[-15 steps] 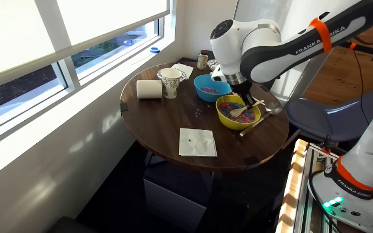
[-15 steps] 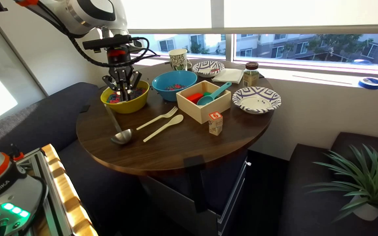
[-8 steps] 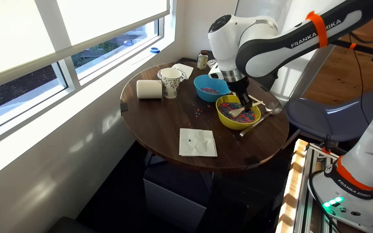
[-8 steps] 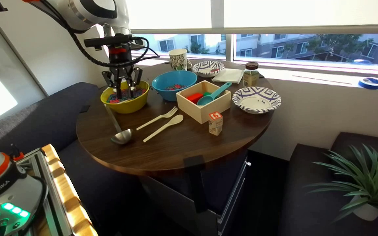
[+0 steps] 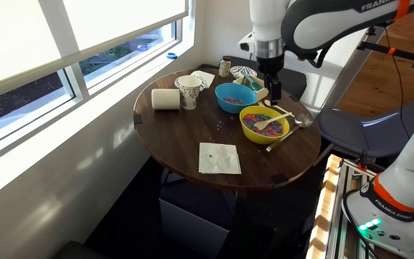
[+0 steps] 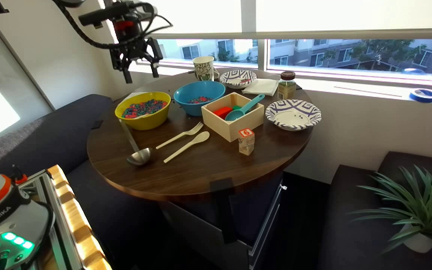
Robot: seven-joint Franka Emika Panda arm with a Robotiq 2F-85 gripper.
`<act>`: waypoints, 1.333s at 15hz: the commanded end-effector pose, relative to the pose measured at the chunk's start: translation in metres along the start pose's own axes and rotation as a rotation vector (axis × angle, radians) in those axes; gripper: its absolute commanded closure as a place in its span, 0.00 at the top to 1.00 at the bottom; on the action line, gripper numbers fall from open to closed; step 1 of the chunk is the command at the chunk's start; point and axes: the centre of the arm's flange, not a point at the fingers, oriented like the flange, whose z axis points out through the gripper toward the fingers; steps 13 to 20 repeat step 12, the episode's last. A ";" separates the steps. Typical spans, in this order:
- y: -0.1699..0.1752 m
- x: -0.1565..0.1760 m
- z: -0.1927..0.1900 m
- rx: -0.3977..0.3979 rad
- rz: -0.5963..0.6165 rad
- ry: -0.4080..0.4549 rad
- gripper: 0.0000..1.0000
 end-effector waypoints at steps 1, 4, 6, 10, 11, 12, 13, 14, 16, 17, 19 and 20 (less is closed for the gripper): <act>0.016 -0.049 -0.042 -0.008 0.135 0.141 1.00; 0.033 -0.091 -0.070 0.002 0.242 0.236 1.00; 0.046 -0.121 -0.084 0.022 0.313 0.308 1.00; 0.058 -0.131 -0.094 0.016 0.323 0.316 1.00; 0.059 -0.134 -0.095 0.017 0.329 0.323 1.00; 0.058 -0.134 -0.095 0.018 0.329 0.324 1.00; 0.058 -0.134 -0.095 0.018 0.329 0.324 1.00; 0.058 -0.134 -0.095 0.018 0.329 0.324 1.00; 0.058 -0.134 -0.095 0.018 0.329 0.324 1.00; 0.058 -0.134 -0.095 0.018 0.329 0.324 1.00; 0.058 -0.134 -0.095 0.018 0.329 0.324 1.00; 0.058 -0.134 -0.095 0.018 0.329 0.324 1.00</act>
